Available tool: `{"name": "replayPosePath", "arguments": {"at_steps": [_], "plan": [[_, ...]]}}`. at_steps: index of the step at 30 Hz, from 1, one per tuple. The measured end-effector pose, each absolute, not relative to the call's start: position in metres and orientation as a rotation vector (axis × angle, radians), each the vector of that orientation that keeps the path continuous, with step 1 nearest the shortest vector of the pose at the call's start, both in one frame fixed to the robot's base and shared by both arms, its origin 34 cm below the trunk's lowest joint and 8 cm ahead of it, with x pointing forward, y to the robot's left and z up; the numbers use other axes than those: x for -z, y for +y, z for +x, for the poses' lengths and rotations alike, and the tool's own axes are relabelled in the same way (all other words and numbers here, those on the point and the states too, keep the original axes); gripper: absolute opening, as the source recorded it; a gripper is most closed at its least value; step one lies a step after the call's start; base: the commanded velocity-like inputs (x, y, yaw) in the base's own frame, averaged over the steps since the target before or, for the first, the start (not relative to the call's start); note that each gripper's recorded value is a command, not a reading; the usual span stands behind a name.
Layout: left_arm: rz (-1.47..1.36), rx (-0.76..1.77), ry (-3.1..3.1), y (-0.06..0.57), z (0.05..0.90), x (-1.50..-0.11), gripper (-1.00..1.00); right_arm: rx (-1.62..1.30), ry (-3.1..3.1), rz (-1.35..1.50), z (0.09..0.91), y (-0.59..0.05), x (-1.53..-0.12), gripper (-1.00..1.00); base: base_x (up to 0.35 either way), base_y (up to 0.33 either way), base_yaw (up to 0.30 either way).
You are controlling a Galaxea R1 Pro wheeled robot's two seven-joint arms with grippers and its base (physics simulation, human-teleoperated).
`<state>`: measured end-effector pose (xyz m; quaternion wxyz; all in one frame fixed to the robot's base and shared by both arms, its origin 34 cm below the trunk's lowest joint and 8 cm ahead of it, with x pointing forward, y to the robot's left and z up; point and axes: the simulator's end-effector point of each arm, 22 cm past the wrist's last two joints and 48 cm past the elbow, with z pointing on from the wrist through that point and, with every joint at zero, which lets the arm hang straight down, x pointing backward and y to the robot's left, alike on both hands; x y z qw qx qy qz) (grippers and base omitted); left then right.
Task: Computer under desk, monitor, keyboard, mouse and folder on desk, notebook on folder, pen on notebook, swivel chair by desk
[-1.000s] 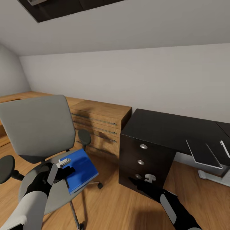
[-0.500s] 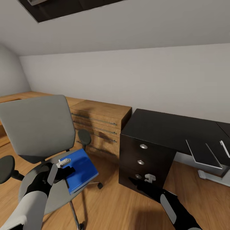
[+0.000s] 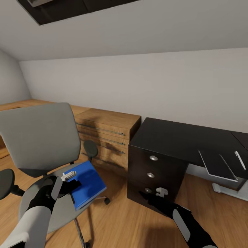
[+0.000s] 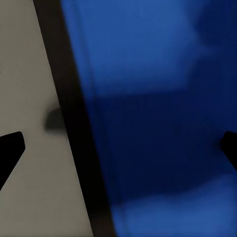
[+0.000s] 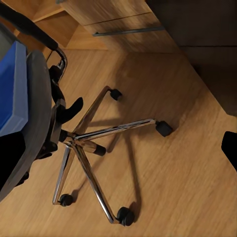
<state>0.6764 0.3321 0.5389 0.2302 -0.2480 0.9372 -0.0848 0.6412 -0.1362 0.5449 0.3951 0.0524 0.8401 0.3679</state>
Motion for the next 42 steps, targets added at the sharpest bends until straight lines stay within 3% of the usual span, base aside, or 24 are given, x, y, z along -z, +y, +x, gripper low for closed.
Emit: {"name": "replayPosePath", "arguments": {"at_steps": [42], "plan": [[-0.677, 0.237, 2.571, 0.3308, 0.6765, -0.545, 1.0, -0.929, 2.118, 0.125, 0.6427, -0.1364, -0.5523, 1.0, 0.0, 0.0, -0.051]]}}
